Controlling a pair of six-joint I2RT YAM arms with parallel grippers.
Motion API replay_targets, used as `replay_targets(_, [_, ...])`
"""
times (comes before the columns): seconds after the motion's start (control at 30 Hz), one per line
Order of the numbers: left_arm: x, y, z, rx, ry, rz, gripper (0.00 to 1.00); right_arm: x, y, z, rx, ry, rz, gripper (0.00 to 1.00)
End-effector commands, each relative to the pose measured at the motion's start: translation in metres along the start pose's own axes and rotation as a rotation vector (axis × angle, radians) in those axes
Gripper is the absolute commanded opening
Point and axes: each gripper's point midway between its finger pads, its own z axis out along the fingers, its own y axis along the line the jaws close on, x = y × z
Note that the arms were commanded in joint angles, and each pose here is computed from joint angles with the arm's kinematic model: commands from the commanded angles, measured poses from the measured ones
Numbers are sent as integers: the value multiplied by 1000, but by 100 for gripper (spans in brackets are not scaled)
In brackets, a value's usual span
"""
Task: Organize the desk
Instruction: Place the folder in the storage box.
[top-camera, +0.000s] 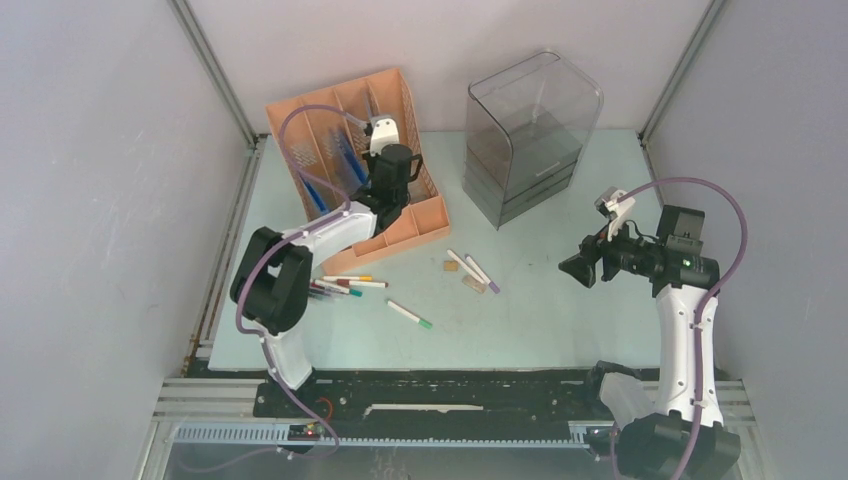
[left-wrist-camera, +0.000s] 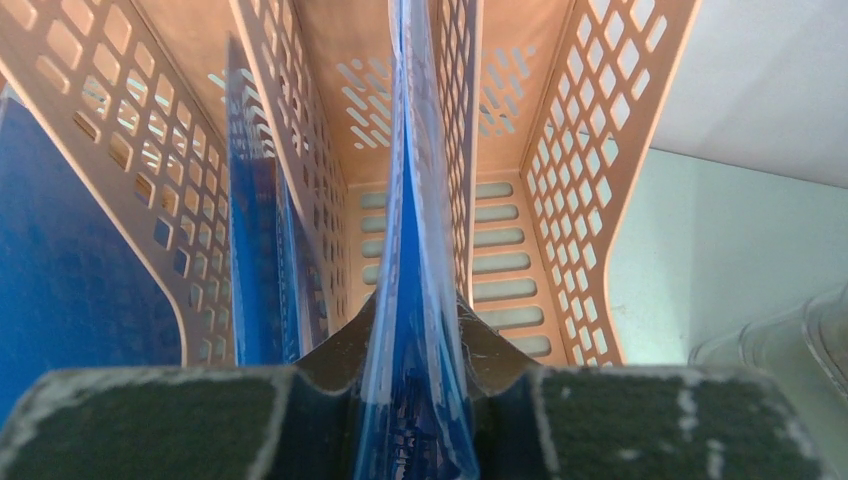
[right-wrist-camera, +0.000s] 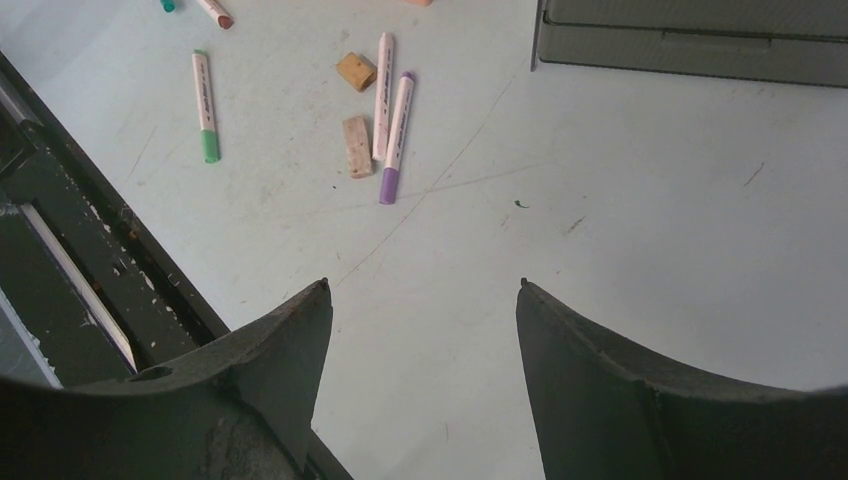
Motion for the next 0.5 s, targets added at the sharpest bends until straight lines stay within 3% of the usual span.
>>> replay_targets(0.0, [-21,3,11,-73,-66,-44,0,-4,0,-1,12,-9,-40,75])
replay_targets(0.47, [6,1,27,-139,-21,-54,1,-3,-1,0,19,5,-51,75])
